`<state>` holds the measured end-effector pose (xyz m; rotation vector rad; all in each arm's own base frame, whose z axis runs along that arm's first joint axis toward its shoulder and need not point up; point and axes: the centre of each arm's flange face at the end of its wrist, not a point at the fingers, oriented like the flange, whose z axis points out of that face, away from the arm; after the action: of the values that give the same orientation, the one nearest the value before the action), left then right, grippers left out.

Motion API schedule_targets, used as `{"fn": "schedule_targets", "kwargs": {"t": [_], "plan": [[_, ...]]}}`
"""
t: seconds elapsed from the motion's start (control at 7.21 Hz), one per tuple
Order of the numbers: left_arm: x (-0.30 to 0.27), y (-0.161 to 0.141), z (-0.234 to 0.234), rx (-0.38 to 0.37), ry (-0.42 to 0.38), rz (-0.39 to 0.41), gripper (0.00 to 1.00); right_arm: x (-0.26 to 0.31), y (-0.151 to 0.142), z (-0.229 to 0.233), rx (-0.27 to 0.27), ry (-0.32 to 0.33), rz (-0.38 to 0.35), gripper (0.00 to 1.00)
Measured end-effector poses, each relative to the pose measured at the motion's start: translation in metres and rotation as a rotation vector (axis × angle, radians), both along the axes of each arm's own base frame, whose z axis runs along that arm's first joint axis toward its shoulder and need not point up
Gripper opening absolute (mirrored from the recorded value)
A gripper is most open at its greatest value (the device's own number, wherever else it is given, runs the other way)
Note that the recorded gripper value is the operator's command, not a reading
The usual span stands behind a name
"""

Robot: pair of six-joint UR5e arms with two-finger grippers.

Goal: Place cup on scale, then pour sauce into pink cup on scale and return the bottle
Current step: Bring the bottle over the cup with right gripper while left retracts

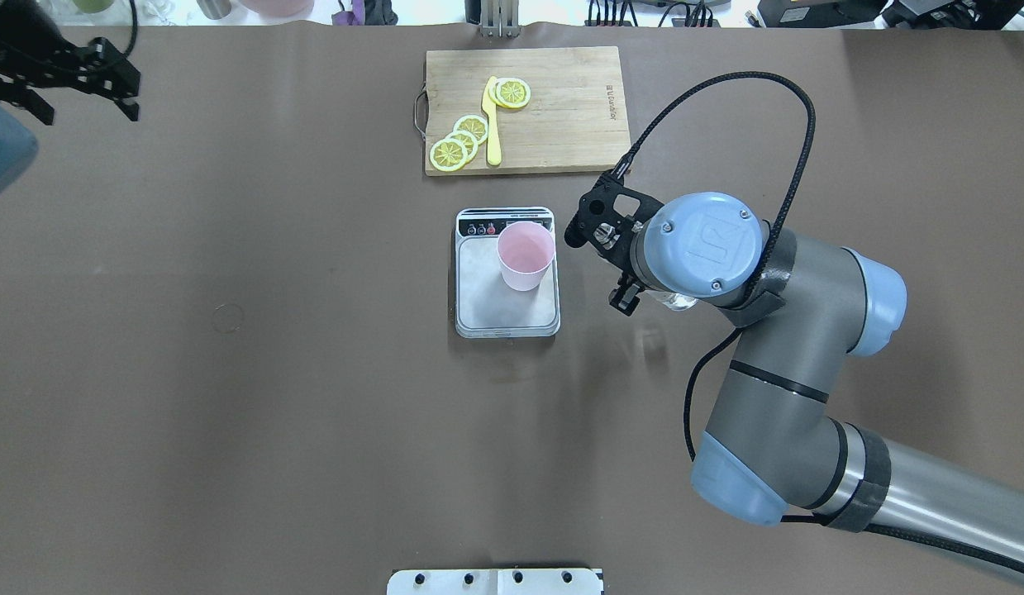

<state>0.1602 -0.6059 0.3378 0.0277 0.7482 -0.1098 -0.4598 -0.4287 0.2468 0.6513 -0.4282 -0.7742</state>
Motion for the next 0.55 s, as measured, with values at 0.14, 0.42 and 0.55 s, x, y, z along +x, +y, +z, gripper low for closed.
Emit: {"fn": "schedule_targets", "kwargs": {"t": [0.14,0.42,0.55], "plan": [[-0.025,-0.004,0.021,0.001,-0.016,0.001,0.98,-0.003,0.000,-0.001,-0.007,0.018,-0.001,0.37],[-0.073,-0.004,0.058,0.004,-0.032,0.003,0.98,-0.011,-0.005,-0.014,-0.023,0.068,-0.001,0.36],[-0.088,0.000,0.069,0.003,-0.019,0.008,0.98,-0.015,-0.009,-0.023,-0.029,0.094,0.002,0.36]]}}
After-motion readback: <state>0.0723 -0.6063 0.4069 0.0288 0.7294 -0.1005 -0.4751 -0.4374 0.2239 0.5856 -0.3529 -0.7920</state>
